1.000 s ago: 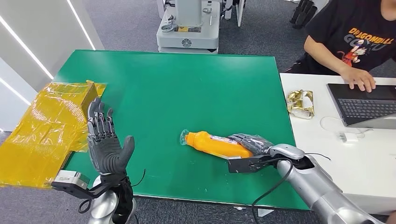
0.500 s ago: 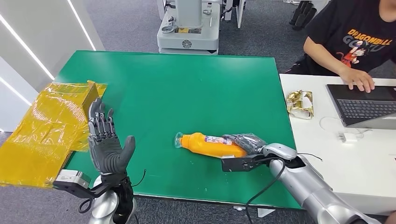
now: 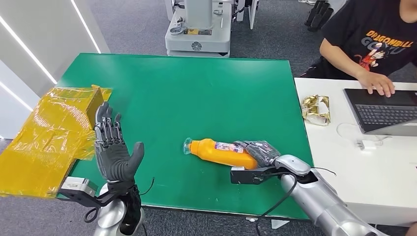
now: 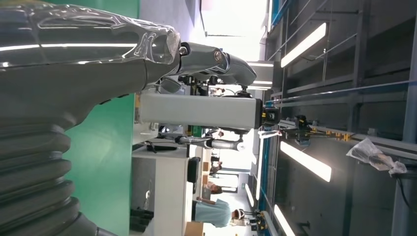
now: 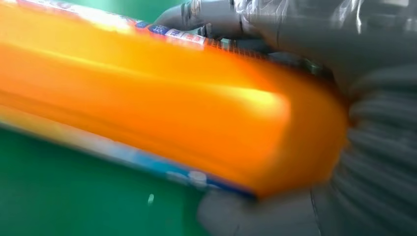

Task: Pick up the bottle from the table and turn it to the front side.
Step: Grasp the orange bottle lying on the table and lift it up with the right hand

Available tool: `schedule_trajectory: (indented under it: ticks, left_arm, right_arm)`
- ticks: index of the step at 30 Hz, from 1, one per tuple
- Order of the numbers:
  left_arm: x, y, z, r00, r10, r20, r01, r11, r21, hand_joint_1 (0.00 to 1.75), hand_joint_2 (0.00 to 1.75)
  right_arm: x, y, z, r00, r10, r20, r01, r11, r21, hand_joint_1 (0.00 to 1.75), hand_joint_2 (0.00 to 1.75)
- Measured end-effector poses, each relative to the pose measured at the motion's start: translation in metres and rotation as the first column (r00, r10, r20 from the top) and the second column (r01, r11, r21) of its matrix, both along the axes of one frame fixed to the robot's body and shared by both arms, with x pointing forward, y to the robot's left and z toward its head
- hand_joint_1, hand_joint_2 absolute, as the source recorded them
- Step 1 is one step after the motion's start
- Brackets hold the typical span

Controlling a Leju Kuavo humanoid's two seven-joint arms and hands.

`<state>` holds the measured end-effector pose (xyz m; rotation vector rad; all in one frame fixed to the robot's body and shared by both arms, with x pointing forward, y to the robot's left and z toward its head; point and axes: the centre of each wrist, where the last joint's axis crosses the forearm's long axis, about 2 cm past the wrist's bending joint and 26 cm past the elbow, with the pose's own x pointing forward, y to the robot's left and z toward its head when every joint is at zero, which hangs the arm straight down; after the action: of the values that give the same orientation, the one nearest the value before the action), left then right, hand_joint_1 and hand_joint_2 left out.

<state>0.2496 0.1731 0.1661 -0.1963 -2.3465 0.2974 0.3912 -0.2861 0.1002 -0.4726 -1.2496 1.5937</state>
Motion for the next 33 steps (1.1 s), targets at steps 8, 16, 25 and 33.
schedule_trajectory:
  ticks: [8,16,25,33]
  left_arm:
    - [-0.003,0.000,-0.003,1.000,0.020,-0.013,-0.020,1.000,0.007,0.00,1.75]
    - [-0.005,-0.002,-0.004,1.000,0.000,-0.024,-0.001,1.000,-0.021,0.00,1.75]
    - [-0.001,-0.010,-0.015,0.981,-0.157,-0.113,0.150,0.986,-0.066,0.00,1.75]
    - [0.003,-0.019,-0.018,0.937,-0.298,-0.183,0.294,0.955,-0.051,0.00,1.75]
  right_arm:
    - [-0.026,0.028,-0.013,0.968,-0.184,0.173,0.144,0.965,0.217,1.75,1.75]
    - [-0.065,0.056,-0.013,0.874,-0.357,0.329,0.115,0.811,0.574,1.75,1.75]
    - [-0.104,0.070,-0.017,0.826,-0.420,0.375,0.049,0.717,0.695,1.75,1.75]
    - [-0.110,0.082,-0.019,0.840,-0.400,0.367,0.021,0.700,0.714,1.75,1.75]
